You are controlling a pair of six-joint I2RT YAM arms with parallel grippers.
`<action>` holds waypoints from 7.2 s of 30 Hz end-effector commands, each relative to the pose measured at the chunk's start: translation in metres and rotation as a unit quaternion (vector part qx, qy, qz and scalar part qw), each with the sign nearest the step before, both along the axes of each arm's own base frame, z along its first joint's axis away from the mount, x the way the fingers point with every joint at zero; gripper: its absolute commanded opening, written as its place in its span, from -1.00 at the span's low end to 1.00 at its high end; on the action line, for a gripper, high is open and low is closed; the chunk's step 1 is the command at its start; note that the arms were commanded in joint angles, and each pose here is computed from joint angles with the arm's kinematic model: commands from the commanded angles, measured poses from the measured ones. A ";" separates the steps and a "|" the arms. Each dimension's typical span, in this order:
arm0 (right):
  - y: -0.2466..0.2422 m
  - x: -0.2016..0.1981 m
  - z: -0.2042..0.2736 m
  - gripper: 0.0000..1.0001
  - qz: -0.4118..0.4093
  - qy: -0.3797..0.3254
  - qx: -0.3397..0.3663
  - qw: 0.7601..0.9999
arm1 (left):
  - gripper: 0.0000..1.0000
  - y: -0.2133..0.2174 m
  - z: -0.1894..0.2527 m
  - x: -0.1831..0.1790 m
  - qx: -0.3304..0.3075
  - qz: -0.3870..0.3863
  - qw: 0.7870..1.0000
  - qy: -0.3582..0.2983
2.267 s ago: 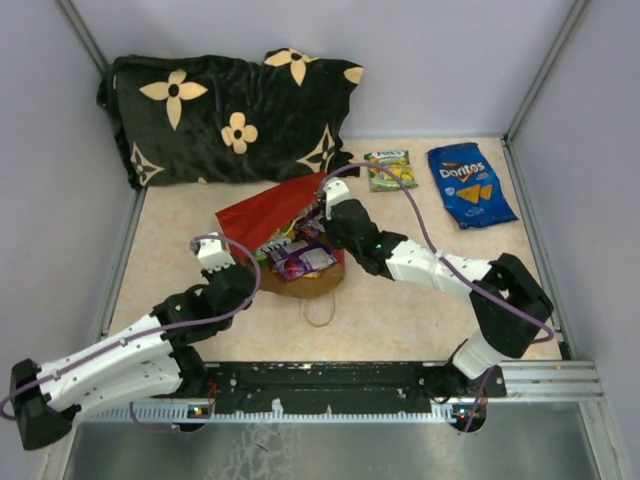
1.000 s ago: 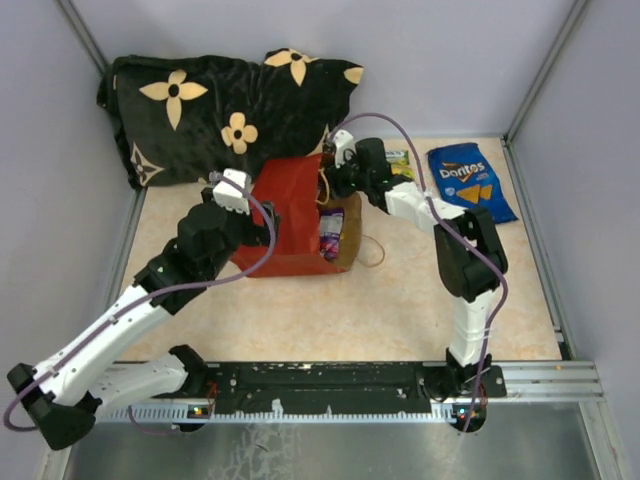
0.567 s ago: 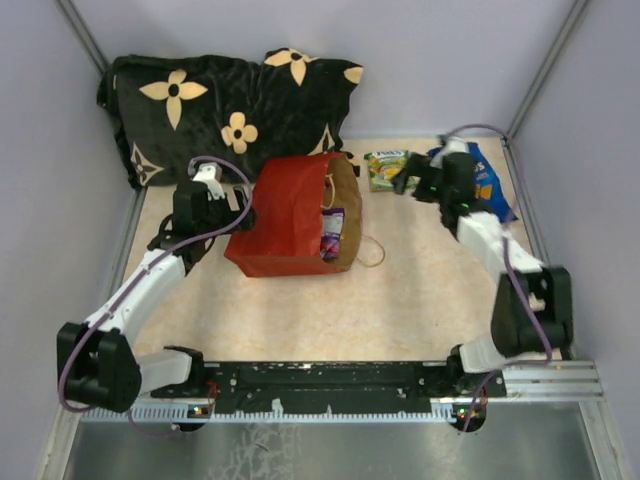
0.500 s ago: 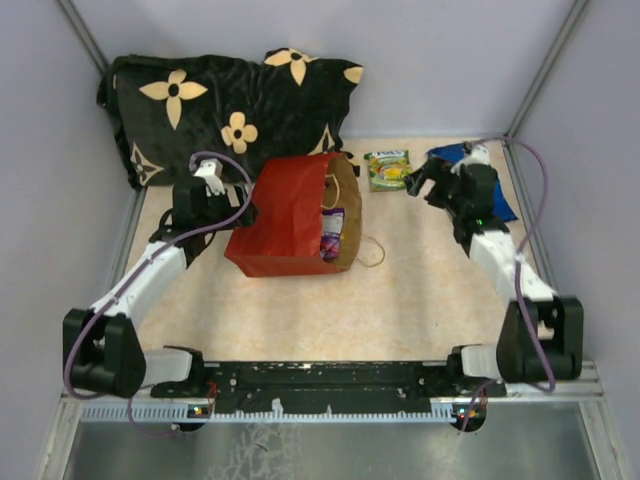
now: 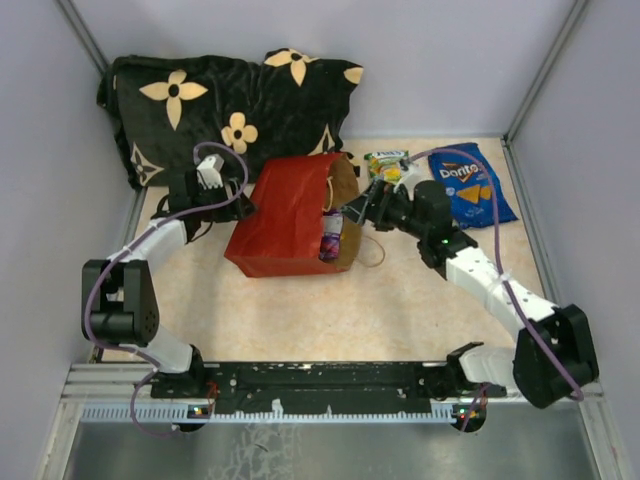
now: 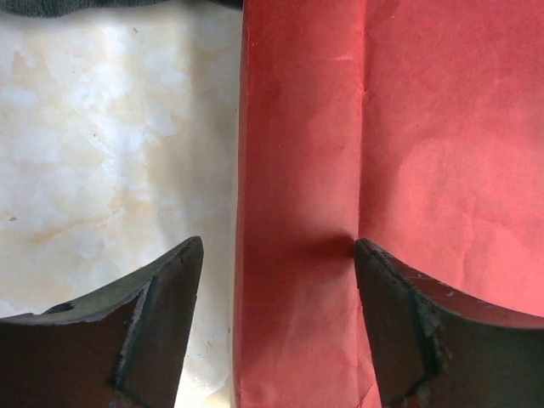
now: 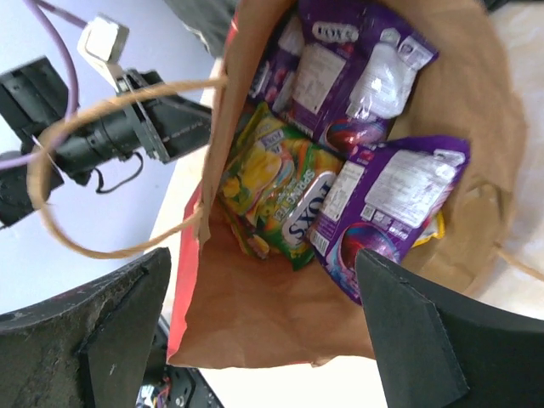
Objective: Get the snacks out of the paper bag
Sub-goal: Place the paper bag at the center of the board, then take out the snack from the paper bag, then place the snack at the center of the board, then pick up the snack from the center of the board.
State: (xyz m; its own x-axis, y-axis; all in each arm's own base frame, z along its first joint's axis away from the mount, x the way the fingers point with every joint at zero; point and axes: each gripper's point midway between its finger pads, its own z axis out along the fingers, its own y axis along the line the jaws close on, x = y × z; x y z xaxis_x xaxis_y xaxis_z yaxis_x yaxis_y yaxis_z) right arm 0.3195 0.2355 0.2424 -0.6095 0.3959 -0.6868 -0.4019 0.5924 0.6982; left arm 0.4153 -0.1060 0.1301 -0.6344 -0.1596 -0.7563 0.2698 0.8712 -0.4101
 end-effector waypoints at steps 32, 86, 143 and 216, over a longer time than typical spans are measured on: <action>0.019 -0.012 -0.009 0.79 0.030 -0.009 -0.063 0.998 | -1.00 0.017 -0.015 -0.012 -0.221 -0.077 0.972 0.023; 0.021 -0.021 -0.074 0.92 0.037 0.041 -0.095 0.994 | 0.97 -0.040 0.209 -0.077 0.035 -0.116 0.971 -0.208; 0.243 -0.016 -0.075 -1.00 0.060 0.071 -0.032 0.995 | -1.00 -0.025 0.150 -0.101 0.138 -0.044 0.981 -0.131; 0.016 0.028 -0.136 -0.72 0.024 0.081 -0.310 0.947 | -0.32 -0.014 0.107 -0.103 0.157 -0.051 0.981 -0.102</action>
